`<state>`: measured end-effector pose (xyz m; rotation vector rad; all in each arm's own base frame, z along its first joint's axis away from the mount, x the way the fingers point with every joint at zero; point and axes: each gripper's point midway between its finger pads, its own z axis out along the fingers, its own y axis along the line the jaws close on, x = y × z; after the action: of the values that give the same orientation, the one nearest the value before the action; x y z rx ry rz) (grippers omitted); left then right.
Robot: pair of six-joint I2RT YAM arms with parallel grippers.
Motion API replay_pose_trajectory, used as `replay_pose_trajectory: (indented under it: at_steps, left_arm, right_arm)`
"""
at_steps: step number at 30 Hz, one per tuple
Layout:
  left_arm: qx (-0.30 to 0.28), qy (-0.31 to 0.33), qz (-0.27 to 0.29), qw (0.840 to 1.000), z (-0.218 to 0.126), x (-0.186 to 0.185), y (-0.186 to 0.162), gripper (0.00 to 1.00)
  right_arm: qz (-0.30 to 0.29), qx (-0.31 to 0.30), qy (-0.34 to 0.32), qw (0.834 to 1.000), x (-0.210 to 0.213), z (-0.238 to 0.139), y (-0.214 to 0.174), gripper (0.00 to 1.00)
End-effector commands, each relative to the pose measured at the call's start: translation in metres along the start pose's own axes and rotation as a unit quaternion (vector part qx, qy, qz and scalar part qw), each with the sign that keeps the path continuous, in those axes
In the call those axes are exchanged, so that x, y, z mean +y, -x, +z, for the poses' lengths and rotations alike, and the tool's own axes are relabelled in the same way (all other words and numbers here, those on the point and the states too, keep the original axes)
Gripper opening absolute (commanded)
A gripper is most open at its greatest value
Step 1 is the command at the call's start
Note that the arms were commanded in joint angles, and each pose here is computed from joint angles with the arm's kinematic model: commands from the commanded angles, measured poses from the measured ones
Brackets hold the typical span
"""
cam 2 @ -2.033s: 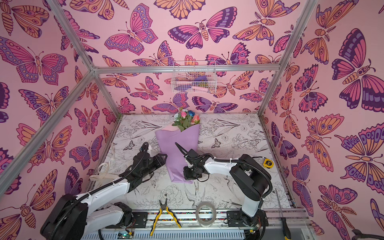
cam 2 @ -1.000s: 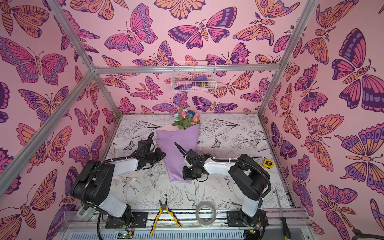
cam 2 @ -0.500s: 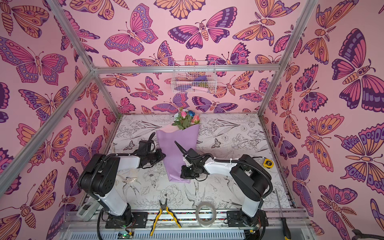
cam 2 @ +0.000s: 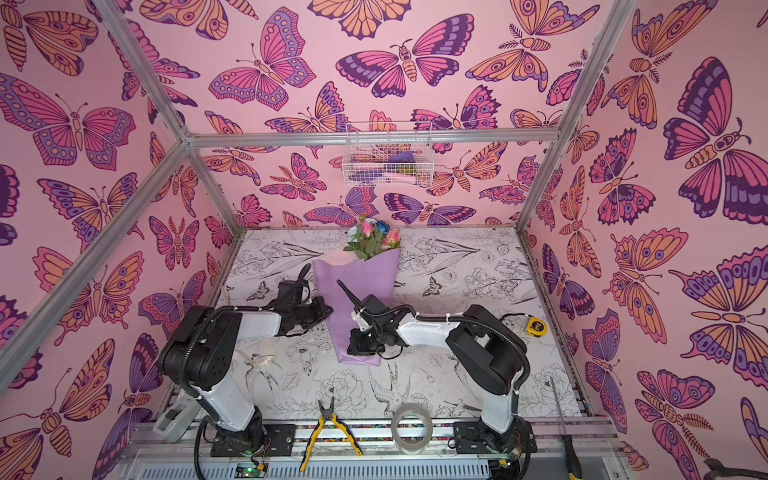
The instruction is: Tie the bouquet of fake flowers
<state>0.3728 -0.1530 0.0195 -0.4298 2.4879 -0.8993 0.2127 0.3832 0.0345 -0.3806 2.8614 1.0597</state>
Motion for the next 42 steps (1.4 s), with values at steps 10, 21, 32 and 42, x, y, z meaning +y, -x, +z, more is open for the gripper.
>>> replay_pose_trajectory:
  at_steps: [10,21,32,42]
  left_arm:
    - [0.004,0.001,-0.024,1.0,0.0,0.009,-0.007,0.0]
    - [-0.038,0.004,-0.036,0.999,-0.048,-0.01,0.008,0.39]
    - [-0.032,0.004,-0.033,0.999,-0.081,-0.031,-0.006,0.3]
    - [0.044,-0.014,-0.013,0.999,-0.054,-0.048,-0.061,0.21]
  right_arm:
    - [0.029,0.03,-0.012,0.999,-0.018,0.027,-0.019,0.14]
    - [0.041,0.029,-0.024,0.998,-0.026,0.026,-0.023,0.14]
    - [0.042,0.029,-0.024,0.998,-0.026,0.026,-0.023,0.14]
    - [0.04,0.02,-0.022,0.999,-0.023,0.025,-0.019,0.14]
